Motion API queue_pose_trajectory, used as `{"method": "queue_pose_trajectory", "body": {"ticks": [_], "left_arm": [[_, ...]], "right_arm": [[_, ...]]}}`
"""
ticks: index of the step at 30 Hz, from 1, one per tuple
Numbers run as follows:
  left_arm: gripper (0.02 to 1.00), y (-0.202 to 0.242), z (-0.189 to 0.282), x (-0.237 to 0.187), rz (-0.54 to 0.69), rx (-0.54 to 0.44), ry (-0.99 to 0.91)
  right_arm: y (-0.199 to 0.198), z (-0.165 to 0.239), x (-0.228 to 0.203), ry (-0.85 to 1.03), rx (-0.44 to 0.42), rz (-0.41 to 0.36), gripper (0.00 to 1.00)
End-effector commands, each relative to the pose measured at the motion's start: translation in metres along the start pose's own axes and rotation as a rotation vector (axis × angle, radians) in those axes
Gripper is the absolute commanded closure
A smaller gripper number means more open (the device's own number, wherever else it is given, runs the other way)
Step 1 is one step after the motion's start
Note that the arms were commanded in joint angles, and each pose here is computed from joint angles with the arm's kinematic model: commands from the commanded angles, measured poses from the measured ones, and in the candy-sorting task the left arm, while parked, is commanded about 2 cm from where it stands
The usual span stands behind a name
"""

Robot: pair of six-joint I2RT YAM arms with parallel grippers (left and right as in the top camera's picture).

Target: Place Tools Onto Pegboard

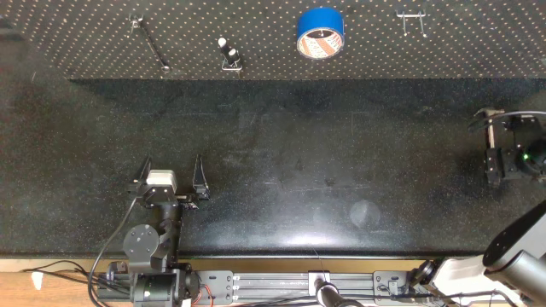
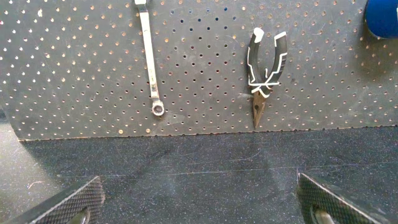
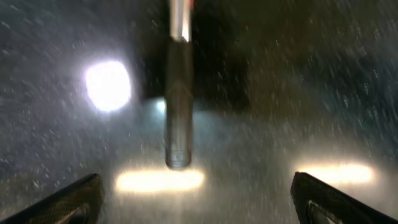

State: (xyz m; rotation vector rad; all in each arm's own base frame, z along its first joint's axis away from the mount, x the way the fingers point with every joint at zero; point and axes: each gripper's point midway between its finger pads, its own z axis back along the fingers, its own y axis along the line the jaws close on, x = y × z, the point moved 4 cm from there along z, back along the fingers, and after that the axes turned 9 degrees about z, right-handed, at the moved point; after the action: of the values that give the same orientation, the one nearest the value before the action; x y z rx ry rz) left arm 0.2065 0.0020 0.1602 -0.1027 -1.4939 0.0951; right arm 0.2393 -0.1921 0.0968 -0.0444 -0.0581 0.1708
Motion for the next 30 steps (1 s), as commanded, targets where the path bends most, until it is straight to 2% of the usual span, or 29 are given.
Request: {"method": "queue_pose_trajectory", "body": {"ticks": [1,8,10,13,20,26,29,30], "left_arm": [[0.023,0.000,0.000,-0.001,-0.001,-0.004,0.000],[0.023,0.000,0.000,-0.001,-0.001,-0.004,0.000],[0.023,0.000,0.000,-0.001,-0.001,-0.004,0.000],[0.023,0.000,0.000,-0.001,-0.001,-0.004,0.000],[0.023,0.000,0.000,0.000,-0.001,-0.004,0.000],[0.023,0.000,0.000,-0.001,-0.001,-0.004,0.000],[0.023,0.000,0.000,-0.001,-0.001,-0.004,0.000],[0.023,0.000,0.000,-0.001,-0.001,-0.004,0.000]], "right_arm": [[0.004,-0.013,0.015,-0.087,0.071,0.096,0.023],[0.001,-0.030,0.019,-0.080,0.086,0.109,0.023],[0.008,-0.035,0.025,-0.073,0.099,0.162,0.023],[0.013,-0.036,0.032,-0.075,0.097,0.191,0.023],[0.008,-0.037,0.026,-0.025,0.059,0.181,0.023],[0.008,-0.037,0.026,-0.023,0.060,0.181,0.023],[0.009,-0.037,0.026,-0.021,0.062,0.181,0.064],[0.009,-0.038,0.025,-0.019,0.064,0.181,0.137]]}}
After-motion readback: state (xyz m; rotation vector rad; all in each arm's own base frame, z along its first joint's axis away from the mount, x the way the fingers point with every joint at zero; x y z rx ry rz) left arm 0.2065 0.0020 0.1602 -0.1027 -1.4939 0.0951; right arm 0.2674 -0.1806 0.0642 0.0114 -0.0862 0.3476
